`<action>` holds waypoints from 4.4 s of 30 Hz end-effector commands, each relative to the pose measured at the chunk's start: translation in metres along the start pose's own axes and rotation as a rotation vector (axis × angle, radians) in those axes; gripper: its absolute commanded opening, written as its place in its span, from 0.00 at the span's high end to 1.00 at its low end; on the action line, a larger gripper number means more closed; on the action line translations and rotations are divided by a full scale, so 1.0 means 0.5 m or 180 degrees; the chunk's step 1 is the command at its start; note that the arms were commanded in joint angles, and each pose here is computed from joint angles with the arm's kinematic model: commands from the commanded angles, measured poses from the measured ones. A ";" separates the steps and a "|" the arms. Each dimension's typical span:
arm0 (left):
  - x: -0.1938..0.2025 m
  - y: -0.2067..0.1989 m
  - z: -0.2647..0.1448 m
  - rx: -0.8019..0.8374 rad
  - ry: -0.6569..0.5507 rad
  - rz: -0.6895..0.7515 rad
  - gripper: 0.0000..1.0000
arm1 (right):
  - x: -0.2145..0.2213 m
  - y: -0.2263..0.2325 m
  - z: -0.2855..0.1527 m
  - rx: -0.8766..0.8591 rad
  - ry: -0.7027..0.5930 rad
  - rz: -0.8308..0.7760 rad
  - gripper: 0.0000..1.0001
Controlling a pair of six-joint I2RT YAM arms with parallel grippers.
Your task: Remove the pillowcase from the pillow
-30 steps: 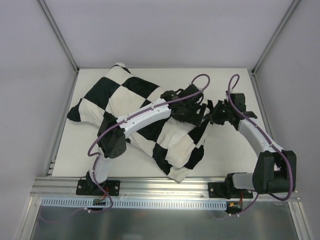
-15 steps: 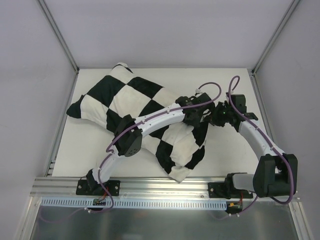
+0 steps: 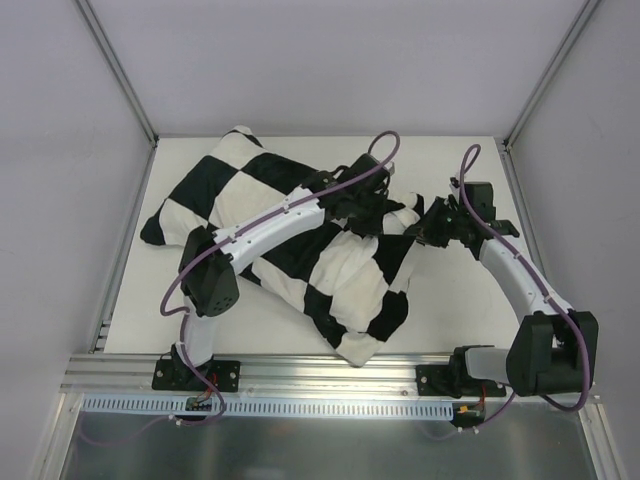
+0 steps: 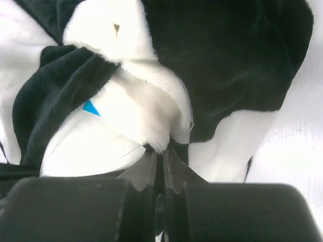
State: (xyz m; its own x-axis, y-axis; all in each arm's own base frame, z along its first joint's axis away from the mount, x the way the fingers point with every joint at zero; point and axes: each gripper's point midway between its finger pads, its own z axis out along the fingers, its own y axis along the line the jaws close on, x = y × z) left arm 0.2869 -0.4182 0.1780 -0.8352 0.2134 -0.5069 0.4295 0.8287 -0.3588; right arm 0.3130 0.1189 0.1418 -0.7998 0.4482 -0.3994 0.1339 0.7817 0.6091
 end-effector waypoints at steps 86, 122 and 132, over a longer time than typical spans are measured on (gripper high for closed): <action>-0.337 0.110 -0.284 0.0743 -0.1397 -0.1757 1.00 | 0.403 0.139 -0.059 -0.0658 0.0752 -0.1203 0.99; -0.444 0.404 -0.497 0.0643 -0.2225 -0.2508 1.00 | 0.529 -0.112 -0.060 0.0440 0.0991 -0.1207 0.99; -0.373 0.314 -0.524 0.1132 -0.2059 -0.2405 1.00 | 0.468 0.067 0.078 0.0582 0.1059 -0.1836 0.82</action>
State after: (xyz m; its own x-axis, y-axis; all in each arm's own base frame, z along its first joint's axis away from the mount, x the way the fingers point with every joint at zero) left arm 0.4144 -0.2168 0.3228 -0.7721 -0.6145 -0.1619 -0.2187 0.4962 -0.8402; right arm 0.1707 0.2898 0.0567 -0.8784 -0.0149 -0.4778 -0.2123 0.9077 0.3619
